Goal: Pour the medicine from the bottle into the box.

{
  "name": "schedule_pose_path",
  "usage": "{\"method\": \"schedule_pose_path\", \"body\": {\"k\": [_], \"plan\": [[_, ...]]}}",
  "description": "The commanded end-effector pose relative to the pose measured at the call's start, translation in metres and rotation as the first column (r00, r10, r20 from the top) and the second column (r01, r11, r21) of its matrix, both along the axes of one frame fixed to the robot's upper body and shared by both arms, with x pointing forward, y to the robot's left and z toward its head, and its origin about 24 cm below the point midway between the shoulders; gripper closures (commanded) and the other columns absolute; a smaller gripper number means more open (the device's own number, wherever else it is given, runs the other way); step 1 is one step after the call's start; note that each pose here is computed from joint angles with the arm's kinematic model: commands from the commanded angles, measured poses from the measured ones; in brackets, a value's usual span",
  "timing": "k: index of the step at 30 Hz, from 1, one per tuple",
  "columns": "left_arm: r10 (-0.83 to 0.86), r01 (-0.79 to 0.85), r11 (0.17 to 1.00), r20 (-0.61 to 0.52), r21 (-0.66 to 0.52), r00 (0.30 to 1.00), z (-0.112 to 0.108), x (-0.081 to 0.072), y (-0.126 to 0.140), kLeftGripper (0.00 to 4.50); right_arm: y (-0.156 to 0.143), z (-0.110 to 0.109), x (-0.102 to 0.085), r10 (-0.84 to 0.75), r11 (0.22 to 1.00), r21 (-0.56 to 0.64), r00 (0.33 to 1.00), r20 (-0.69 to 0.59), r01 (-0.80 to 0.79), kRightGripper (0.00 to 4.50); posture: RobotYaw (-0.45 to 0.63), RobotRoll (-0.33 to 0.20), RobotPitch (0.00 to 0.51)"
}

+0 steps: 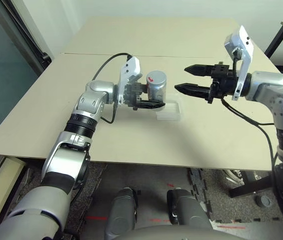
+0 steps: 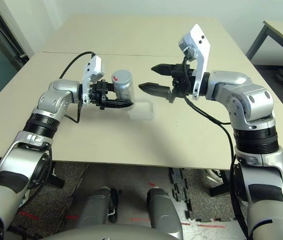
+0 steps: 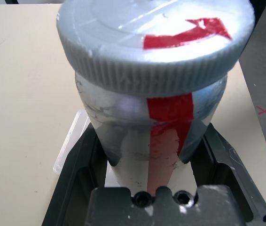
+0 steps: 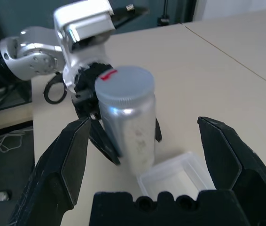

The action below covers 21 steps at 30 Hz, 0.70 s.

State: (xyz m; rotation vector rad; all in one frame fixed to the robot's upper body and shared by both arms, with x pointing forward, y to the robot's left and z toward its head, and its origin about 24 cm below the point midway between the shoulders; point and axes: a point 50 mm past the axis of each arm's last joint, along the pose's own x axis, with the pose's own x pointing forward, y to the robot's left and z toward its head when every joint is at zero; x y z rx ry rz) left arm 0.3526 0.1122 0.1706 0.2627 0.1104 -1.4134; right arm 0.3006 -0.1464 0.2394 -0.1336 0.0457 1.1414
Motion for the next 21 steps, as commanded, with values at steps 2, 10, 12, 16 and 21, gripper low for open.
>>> {"method": "schedule_pose_path", "body": {"k": [2,10,12,16,21], "plan": [[-0.004,0.004,1.0,0.007,0.013,1.0,0.001,0.001,0.0,1.82,0.015,0.007,-0.001,0.052,0.999,-0.008,0.998,0.02,-0.052,0.0,-0.04,0.0,0.055],[-0.022,0.022,1.0,0.004,0.021,1.0,-0.001,0.0,-0.004,1.82,0.034,0.005,0.004,0.107,0.993,-0.056,0.993,0.04,-0.105,0.0,-0.04,0.0,0.06],[-0.025,0.025,0.999,0.004,0.023,1.0,-0.001,0.0,-0.005,1.82,0.037,0.005,0.006,0.108,0.993,-0.058,0.993,0.04,-0.106,0.0,-0.04,0.0,0.06],[-0.033,0.033,0.999,0.004,0.027,0.999,0.0,0.0,-0.006,1.82,0.043,0.003,0.011,0.108,0.992,-0.07,0.993,0.041,-0.105,0.0,-0.04,0.0,0.062],[-0.042,0.042,0.999,0.004,0.028,0.999,-0.001,-0.001,-0.008,1.82,0.048,0.003,0.018,0.093,0.993,-0.082,0.994,0.053,-0.089,0.0,-0.04,0.0,0.065]]}}
